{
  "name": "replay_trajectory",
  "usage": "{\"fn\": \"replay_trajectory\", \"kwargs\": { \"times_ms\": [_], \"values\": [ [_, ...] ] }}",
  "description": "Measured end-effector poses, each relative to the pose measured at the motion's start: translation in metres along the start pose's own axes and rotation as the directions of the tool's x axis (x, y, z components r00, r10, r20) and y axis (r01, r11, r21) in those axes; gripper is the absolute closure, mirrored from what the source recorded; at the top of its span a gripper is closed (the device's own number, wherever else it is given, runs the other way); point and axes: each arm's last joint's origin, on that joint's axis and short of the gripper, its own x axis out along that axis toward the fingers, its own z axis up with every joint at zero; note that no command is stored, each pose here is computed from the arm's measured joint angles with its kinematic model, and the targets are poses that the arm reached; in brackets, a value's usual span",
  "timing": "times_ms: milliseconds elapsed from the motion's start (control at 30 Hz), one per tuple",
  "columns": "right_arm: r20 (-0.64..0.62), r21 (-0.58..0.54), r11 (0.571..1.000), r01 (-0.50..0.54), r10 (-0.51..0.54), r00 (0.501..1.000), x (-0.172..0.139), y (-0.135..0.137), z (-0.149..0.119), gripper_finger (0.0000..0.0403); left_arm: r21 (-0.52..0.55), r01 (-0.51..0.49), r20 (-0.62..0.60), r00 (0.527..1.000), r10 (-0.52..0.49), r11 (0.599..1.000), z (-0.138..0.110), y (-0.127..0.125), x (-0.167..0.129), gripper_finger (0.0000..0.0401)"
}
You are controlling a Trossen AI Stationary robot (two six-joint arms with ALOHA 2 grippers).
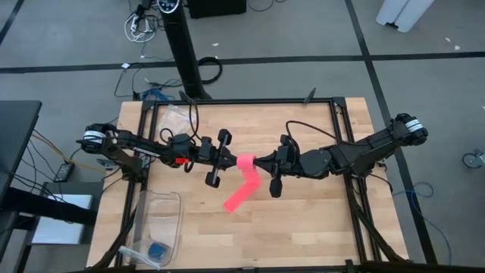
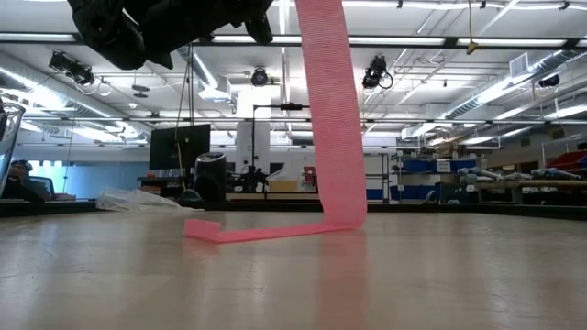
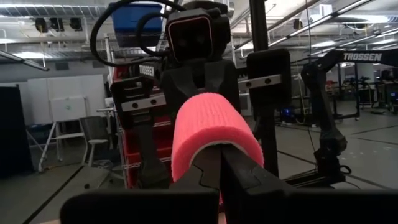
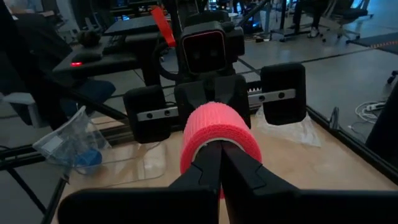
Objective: Roll bandage
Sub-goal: Roll the pink bandage
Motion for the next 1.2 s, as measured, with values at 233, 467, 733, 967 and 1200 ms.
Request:
{"fn": "replay_trajectory", "kwargs": {
  "times_ms": [233, 467, 733, 967, 1200],
  "values": [
    [0.01, -0.002, 1.0, -0.002, 0.002, 1.0, -0.004, 0.002, 0.002, 0.0394, 0.005, -0.009, 0.009, 1.0, 0.009, 1.0, 0.001, 0.005, -0.001, 0.0399],
    [0.024, -0.014, 1.0, -0.003, 0.003, 1.0, -0.005, 0.002, 0.003, 0.0362, -0.003, 0.027, 0.036, 0.999, -0.027, 1.0, 0.004, 0.005, -0.002, 0.04],
    [0.03, -0.003, 1.0, 0.0, 0.0, 1.0, 0.003, -0.005, 0.005, 0.0361, -0.007, 0.025, 0.025, 0.999, -0.025, 1.0, 0.002, 0.005, -0.002, 0.04],
    [0.024, 0.0, 1.0, -0.014, 0.014, 1.0, 0.008, -0.006, 0.003, 0.0373, -0.01, 0.026, 0.016, 1.0, -0.026, 1.0, 0.001, 0.005, -0.002, 0.0401],
    [0.018, 0.001, 0.999, -0.035, 0.035, 0.999, 0.01, -0.007, 0.003, 0.037, -0.008, 0.026, 0.025, 0.999, -0.026, 1.0, 0.002, 0.005, -0.002, 0.0401]
  ]
}}
